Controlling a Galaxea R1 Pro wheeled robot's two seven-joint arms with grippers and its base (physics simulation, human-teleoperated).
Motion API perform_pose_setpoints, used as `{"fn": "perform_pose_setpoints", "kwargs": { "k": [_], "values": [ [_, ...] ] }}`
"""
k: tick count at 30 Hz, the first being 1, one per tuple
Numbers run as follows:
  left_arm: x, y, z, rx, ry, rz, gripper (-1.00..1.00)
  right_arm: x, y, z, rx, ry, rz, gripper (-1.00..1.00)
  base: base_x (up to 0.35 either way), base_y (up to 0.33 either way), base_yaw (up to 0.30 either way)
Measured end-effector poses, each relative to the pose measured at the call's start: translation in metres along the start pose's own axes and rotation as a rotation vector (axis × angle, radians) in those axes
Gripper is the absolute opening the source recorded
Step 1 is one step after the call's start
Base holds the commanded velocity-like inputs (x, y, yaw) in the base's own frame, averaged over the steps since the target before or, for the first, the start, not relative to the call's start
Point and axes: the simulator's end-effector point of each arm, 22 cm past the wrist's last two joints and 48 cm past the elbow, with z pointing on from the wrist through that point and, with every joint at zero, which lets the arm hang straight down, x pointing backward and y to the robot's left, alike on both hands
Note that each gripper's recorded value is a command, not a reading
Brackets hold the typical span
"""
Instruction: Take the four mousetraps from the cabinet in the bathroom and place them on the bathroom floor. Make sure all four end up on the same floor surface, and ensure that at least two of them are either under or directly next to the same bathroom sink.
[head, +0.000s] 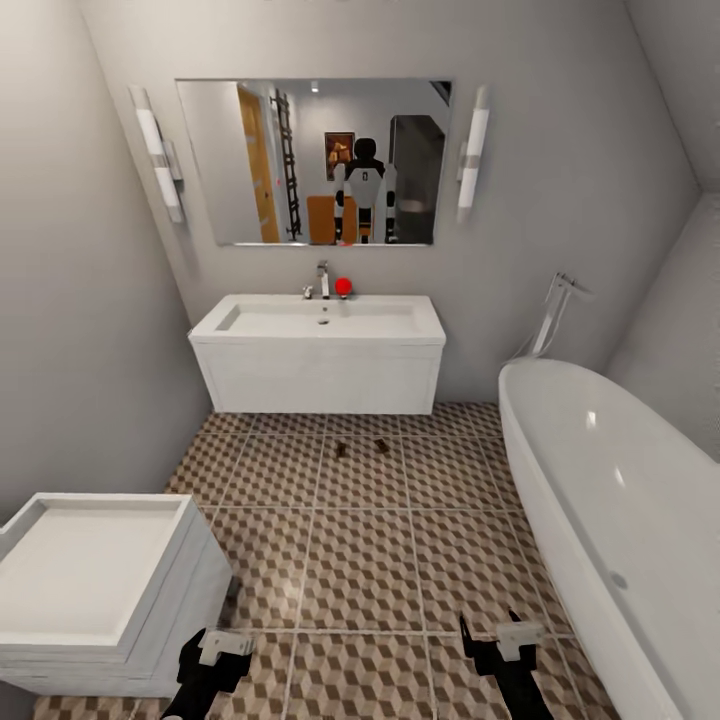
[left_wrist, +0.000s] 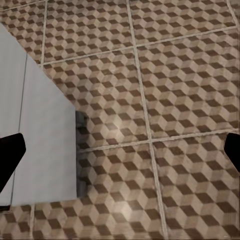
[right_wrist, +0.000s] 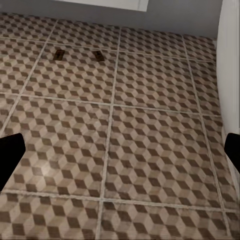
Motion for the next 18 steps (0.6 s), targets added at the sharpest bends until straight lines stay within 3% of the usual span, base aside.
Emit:
{"fn": "perform_pose_setpoints", "kwargs": {
  "k": [7,18],
  "values": [
    [0.0003,0.0000,-0.0004,0.000,0.000,0.000,1.00,-0.0001,0.0000,-0.0002,0.000,0.000,0.000,1.00,-0.280,0.000,0.025],
    [0.0000,0.0001,-0.0005,0.000,-0.001,0.000,1.00,-0.0002,0.0000,-0.0004,0.000,0.000,0.000,1.00,-0.046,0.000,0.189]
  ]
}}
